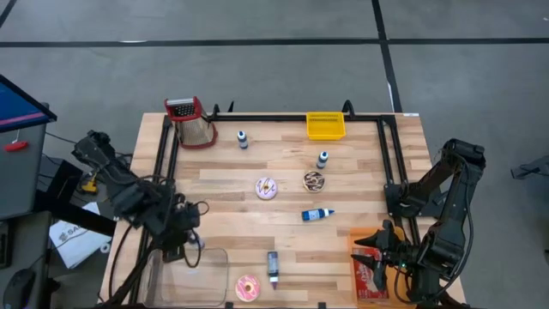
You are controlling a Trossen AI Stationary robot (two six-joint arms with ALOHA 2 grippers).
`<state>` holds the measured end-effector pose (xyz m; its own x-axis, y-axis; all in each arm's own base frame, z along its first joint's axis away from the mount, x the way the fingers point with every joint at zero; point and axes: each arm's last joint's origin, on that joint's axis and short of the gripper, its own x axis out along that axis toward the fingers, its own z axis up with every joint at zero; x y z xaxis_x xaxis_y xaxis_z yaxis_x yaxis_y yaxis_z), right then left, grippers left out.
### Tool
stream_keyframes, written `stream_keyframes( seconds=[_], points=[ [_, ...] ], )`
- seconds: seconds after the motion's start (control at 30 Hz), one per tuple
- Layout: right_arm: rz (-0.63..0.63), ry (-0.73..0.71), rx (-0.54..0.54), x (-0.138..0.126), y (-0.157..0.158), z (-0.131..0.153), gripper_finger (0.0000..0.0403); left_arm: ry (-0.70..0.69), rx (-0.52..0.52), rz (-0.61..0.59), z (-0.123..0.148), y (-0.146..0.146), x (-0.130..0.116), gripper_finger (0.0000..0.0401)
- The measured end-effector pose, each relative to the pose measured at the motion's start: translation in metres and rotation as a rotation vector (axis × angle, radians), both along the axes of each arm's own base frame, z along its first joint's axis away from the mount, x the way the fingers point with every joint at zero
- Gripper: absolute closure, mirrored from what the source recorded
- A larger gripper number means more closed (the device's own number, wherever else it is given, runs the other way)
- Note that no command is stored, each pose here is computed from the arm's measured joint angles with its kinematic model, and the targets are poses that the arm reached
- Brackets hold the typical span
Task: Pick & Place Food Item
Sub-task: Put the top violet food coloring bottle into the transparent bin
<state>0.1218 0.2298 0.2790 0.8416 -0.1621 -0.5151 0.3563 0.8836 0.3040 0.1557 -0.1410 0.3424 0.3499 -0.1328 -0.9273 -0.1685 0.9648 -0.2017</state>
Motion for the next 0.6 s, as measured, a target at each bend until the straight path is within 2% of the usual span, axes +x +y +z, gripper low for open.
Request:
stream_keyframes(
  seconds=[0.33, 0.6],
  points=[
    [-0.010, -0.021, -0.005, 0.001, 0.000, 0.001, 0.0205, -0.008, -0.039, 0.044, -0.007, -0.038, -0.022, 0.0293],
    [-0.013, -0.028, 0.002, 0.001, 0.000, 0.001, 0.0205, 0.030, -0.041, 0.076, -0.025, -0.071, -0.029, 0.0293]
  ],
)
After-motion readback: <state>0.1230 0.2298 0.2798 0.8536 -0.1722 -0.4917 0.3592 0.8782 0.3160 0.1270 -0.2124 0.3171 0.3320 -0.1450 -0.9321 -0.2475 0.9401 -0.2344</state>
